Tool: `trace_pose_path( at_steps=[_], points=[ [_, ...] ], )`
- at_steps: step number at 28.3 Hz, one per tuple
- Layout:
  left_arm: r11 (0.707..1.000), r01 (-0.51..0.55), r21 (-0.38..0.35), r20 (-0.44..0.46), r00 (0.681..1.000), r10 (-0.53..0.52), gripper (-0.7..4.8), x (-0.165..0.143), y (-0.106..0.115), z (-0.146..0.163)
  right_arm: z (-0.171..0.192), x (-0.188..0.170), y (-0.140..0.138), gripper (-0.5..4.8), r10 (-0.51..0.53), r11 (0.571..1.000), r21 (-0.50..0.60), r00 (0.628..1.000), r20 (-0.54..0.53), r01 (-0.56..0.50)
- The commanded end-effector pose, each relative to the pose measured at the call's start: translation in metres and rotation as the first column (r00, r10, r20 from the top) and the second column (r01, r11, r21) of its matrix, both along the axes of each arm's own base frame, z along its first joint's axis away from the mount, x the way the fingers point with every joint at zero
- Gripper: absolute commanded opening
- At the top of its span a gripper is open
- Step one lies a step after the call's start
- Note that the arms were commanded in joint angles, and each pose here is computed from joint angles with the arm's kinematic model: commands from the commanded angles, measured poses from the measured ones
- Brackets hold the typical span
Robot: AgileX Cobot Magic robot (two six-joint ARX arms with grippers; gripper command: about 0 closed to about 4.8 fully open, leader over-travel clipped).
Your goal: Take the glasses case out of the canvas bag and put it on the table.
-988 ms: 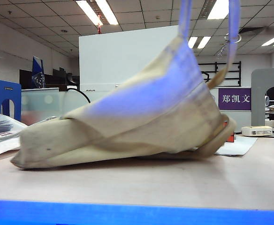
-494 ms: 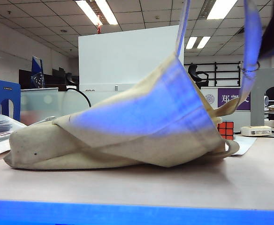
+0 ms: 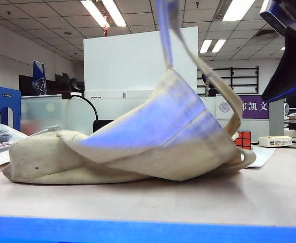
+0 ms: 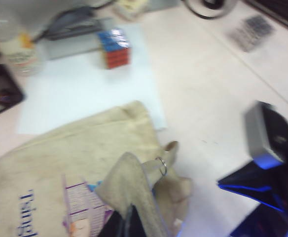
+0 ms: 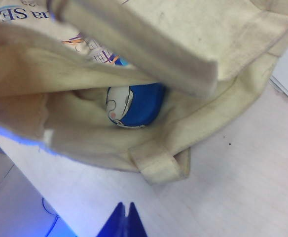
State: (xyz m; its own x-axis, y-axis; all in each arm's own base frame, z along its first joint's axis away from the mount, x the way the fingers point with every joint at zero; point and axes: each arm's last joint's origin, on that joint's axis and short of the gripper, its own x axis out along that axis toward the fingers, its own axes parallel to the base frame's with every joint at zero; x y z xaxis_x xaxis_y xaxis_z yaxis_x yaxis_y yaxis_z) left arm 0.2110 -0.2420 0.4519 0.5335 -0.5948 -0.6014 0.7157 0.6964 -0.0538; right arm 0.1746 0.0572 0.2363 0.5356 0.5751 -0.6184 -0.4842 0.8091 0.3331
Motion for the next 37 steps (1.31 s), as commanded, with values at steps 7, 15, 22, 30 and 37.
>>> trace_pose_path(
  at_steps=[7,15,22,30,37],
  points=[
    [0.964,0.142,-0.225,0.061,0.989,-0.132,-0.06,-0.026,0.014,0.037,0.002,0.033,0.009,0.14,-0.004,0.998,0.056,0.981,0.192,-0.007],
    [0.934,0.271,-0.232,-0.003,0.960,-0.279,-0.06,-0.049,0.012,0.037,-0.032,0.070,0.021,0.14,-0.029,0.972,0.235,0.999,0.023,0.023],
    [0.899,0.385,-0.206,-0.107,0.905,-0.412,-0.06,-0.069,0.005,0.029,-0.053,0.082,0.029,0.14,-0.006,0.966,0.258,0.999,-0.033,0.014],
    [0.869,0.455,-0.194,-0.162,0.859,-0.486,-0.06,-0.084,-0.004,0.023,-0.053,0.082,0.038,3.44,0.027,0.965,0.260,1.000,-0.006,-0.024],
    [0.862,0.481,-0.161,-0.185,0.843,-0.505,-0.06,-0.084,-0.015,0.015,-0.065,0.067,0.076,4.04,0.171,0.958,0.243,0.984,-0.060,-0.151]
  ],
)
